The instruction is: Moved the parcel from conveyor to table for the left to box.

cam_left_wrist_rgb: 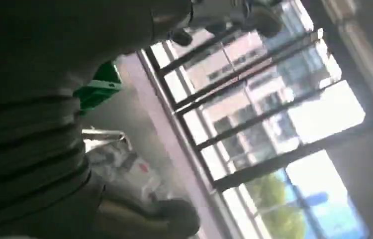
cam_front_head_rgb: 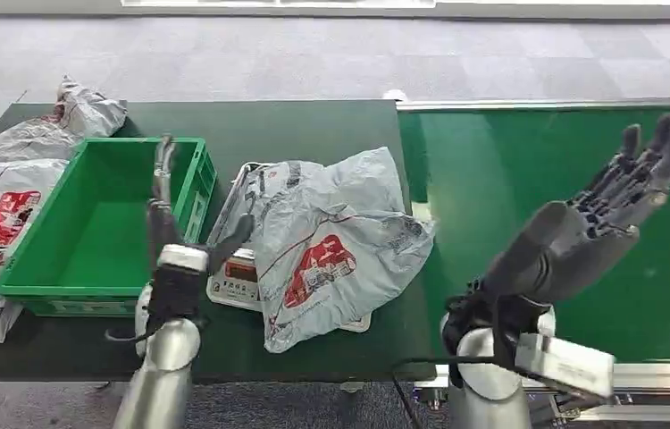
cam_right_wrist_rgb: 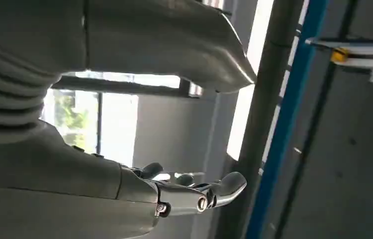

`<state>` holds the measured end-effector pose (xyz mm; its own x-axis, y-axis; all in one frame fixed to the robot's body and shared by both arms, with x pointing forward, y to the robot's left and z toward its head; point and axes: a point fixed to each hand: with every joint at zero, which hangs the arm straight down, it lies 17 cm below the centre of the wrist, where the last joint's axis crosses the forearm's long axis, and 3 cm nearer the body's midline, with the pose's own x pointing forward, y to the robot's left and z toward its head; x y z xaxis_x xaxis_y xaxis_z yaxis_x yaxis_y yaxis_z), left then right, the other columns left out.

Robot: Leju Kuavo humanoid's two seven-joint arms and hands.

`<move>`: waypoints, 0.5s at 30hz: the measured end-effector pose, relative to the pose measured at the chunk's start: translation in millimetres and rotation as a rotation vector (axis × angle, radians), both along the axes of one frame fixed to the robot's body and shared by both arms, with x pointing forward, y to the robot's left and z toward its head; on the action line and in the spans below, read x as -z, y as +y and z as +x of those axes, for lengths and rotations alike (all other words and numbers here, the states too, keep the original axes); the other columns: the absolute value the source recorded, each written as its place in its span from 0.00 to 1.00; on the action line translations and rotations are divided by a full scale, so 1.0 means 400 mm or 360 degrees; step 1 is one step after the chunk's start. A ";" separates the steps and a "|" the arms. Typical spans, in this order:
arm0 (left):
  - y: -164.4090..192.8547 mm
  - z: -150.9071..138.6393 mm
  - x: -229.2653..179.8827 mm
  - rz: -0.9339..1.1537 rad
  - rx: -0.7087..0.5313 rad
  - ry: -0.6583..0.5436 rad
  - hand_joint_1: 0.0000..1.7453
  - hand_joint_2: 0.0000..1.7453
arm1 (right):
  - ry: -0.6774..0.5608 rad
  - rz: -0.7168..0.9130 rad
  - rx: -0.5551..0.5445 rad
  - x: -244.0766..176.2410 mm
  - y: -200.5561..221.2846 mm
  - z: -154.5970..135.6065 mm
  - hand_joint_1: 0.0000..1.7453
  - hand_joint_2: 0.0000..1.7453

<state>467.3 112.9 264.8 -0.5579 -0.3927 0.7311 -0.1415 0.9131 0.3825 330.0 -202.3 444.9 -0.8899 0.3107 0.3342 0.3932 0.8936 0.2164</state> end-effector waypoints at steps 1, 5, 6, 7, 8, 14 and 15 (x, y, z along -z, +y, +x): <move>-0.041 0.019 0.012 0.0121 0.0039 0.0025 0.00 1.00 | -0.0021 -0.0008 -0.0015 -0.008 0.014 -0.012 0.00 1.00; -0.201 0.074 0.127 0.0505 0.0237 0.0167 0.00 1.00 | -0.0089 -0.0003 -0.0144 -0.033 0.075 -0.043 0.00 1.00; -0.227 0.077 0.152 0.0548 0.0288 0.0201 0.00 1.00 | -0.0104 -0.0001 -0.0171 -0.039 0.087 -0.048 0.00 1.00; -0.254 0.077 0.175 0.0588 0.0342 0.0229 0.00 1.00 | -0.0115 0.0002 -0.0198 -0.044 0.097 -0.050 0.00 1.00; -0.285 0.072 0.210 0.0634 0.0412 0.0279 0.00 1.00 | -0.0123 0.0002 -0.0225 -0.048 0.108 -0.051 0.00 1.00; -0.390 0.023 0.352 0.0831 0.0674 0.0486 0.00 1.00 | -0.0124 -0.0011 -0.0329 -0.053 0.146 -0.048 0.00 1.00; -0.404 0.011 0.372 0.0855 0.0721 0.0523 0.00 1.00 | -0.0123 -0.0013 -0.0355 -0.053 0.151 -0.047 0.00 1.00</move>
